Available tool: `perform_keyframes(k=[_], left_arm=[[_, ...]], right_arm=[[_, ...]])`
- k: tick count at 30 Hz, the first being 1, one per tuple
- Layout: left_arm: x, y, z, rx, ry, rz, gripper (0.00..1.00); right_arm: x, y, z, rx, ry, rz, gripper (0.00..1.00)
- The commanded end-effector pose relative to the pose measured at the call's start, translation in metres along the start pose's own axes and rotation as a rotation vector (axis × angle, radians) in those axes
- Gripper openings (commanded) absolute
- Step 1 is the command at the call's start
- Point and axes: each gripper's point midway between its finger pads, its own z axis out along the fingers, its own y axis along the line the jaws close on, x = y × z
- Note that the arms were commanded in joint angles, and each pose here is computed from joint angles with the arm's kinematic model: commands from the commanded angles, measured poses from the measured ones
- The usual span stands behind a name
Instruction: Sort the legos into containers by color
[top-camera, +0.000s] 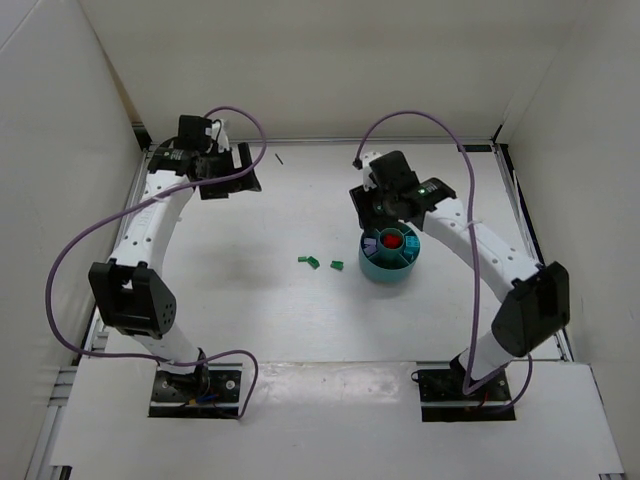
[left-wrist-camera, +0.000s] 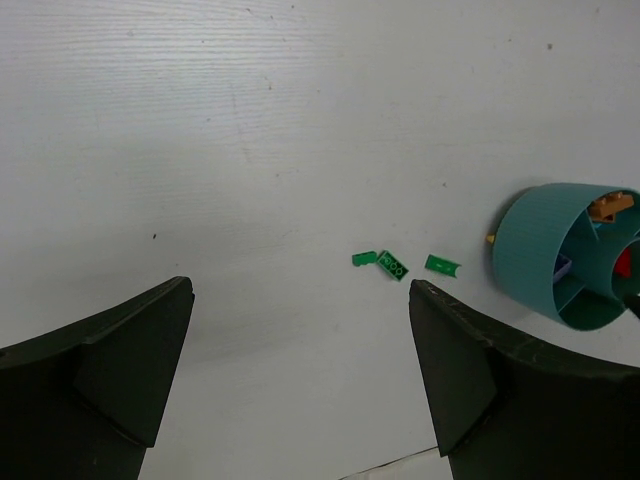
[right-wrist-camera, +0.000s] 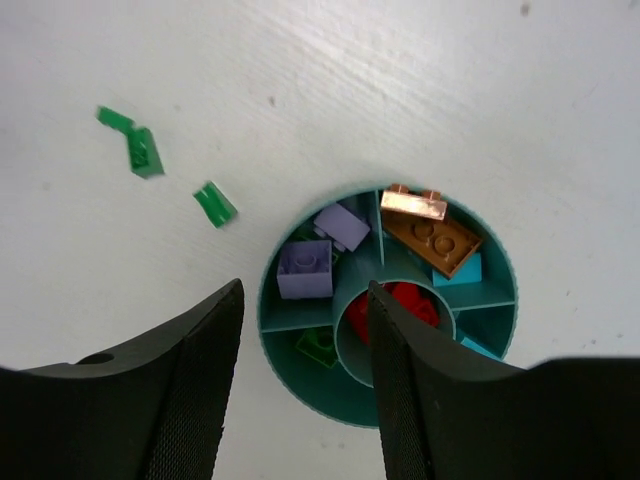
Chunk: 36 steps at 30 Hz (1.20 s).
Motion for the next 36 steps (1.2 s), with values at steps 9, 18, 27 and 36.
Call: perform_keyframes(k=[9, 18, 27, 36], left_arm=[[0.050, -0.024, -0.006, 0.021, 0.048, 0.089, 1.00], [0.101, -0.010, 0.000, -0.017, 0.103, -0.033, 1.00], [0.145, 0.003, -0.010, -0.102, 0.197, -0.110, 1.00], [0.169, 0.016, -0.018, -0.151, 0.201, -0.147, 1.00]], right_arm=[[-0.029, 0.028, -0.056, -0.027, -0.217, -0.241, 0.57], [-0.008, 0.087, -0.033, -0.285, -0.209, -0.421, 0.57], [-0.022, 0.121, 0.003, -0.315, -0.205, -0.459, 0.56], [-0.021, 0.138, 0.072, -0.334, -0.146, -0.464, 0.56]])
